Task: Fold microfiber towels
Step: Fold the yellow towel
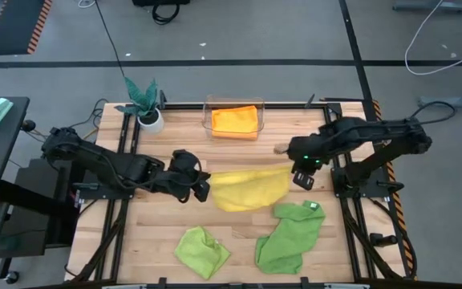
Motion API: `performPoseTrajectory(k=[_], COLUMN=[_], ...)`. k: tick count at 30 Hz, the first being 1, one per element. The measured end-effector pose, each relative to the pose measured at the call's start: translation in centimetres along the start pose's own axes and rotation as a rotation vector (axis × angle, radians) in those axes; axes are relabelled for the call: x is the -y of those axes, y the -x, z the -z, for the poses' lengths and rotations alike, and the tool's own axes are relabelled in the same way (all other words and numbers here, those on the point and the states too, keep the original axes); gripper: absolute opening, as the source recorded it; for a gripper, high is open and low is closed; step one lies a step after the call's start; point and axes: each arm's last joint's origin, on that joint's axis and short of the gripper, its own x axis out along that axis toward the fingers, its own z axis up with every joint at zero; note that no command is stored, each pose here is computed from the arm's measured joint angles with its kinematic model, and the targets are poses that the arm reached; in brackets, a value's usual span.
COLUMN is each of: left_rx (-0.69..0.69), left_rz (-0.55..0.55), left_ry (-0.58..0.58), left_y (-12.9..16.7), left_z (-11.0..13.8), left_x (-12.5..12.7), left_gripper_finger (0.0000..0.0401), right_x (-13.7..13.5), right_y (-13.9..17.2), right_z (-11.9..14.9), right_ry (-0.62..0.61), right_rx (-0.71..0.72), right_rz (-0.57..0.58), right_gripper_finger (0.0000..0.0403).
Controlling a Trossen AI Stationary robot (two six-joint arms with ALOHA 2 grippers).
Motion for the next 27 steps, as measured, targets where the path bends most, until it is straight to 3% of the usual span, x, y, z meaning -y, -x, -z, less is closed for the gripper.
performPoseTrajectory(k=[6, 12, 23, 27], left_rx=[-0.038, -0.051, -0.183, -0.191], left_rz=[-0.138, -0.209, -0.279, -0.276], left_ry=[-0.026, -0.074, -0.030, -0.013], left_y=[-1.2, -3.2, -7.1, -8.0], left_z=[-0.2, -1.4, -0.9, -0.6], left_x=[-1.6, -2.6, -6.8, -7.8], left_gripper_finger=[0.0001, 0.0001, 0.0001, 0.0001], right_x=[2.1, 4.5, 6.7, 7.2], right_y=[-4.3, -7.2, -9.0, -10.1], right_z=[-1.5, -2.2, -4.7, -5.3], right_ry=[-0.009, -0.037, -0.033, -0.015], right_rx=[0.006, 0.012, 0.099, 0.061], right_rz=[-0.003, 0.010, 0.007, 0.023], right_gripper_finger=[0.0000, 0.0000, 0.0000, 0.0000])
